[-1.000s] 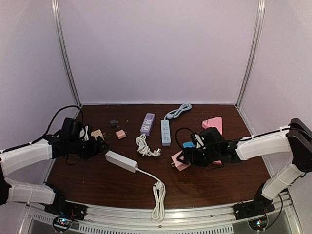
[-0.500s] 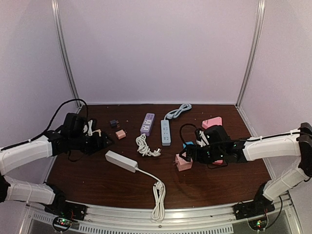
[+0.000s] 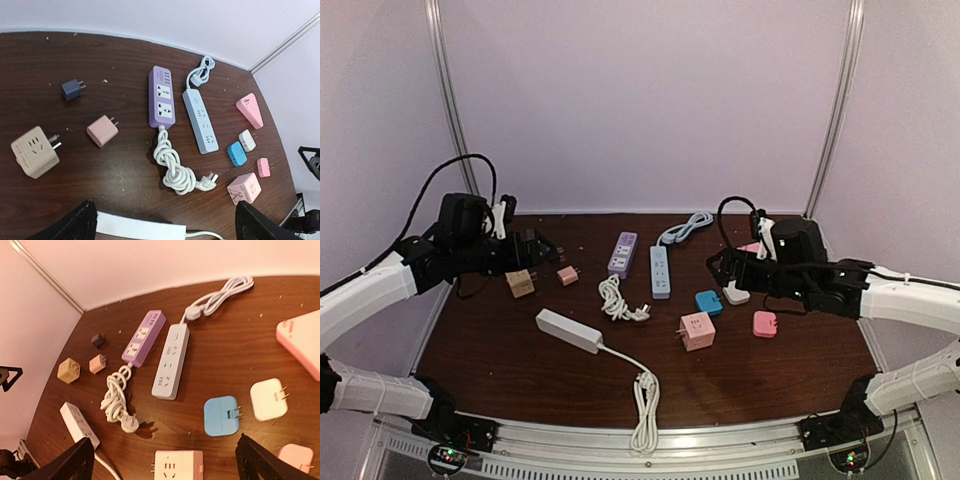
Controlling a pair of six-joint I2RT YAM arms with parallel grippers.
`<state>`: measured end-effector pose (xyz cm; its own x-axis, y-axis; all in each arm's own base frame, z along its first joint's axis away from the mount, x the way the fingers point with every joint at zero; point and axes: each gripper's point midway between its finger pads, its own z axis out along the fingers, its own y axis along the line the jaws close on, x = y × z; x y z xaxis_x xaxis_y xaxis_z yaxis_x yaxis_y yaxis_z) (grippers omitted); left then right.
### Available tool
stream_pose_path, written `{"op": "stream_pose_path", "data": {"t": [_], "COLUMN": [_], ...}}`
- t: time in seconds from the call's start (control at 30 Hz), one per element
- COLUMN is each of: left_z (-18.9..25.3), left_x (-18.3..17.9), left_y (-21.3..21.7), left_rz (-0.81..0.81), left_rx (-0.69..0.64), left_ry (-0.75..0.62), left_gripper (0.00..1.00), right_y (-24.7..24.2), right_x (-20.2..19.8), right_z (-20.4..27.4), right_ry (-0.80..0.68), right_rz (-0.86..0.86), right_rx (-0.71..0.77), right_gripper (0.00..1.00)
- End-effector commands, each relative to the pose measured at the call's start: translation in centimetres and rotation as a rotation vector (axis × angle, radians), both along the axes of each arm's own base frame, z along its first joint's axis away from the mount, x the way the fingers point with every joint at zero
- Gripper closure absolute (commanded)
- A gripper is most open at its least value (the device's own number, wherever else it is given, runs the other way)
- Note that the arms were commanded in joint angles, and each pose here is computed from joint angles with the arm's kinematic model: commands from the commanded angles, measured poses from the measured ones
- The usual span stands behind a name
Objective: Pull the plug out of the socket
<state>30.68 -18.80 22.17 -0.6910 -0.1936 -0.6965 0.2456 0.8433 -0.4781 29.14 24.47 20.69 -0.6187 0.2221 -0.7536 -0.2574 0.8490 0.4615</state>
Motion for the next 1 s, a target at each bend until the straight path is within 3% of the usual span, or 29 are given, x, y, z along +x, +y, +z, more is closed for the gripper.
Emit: {"op": "stream_pose_path", "data": {"t": [0.0,0.27,0.5,0.67,0.97], "left_z": [3.9,4.5,2.3,2.2,-0.8], "left_x": [1.8,4.5,5.6,5.6,6.2], "left_y": [2.2,6.6,12.5,13.7,16.6], "left_rz": [0.068,0.233,0.359,0.338,0.396], "left_rx": [0.16,0.317,0.322,0.39,0.484], "left_ry": [-0.156,-0.213,-0.269,-0.425,-0.42], "left_gripper": [0.02,0.02,0.02,0.02,0.02], "right_y": [-5.1,-12.1,-21.6,-28.3,-31.2], "right_x": [2.3,4.9,6.3,5.7,6.4], "right_z": [3.9,4.2,1.5,-0.8,-4.9], "right_ry": [-0.153,-0.312,-0.357,-0.359,-0.382], "right_rz": [-0.201,-0.381,-0.609,-0.769,-0.851], "right_rx": [-0.143,-0.236,-0.288,-0.32,-0.44], "right_gripper": [0.0,0.0,0.0,0.0,0.0]}}
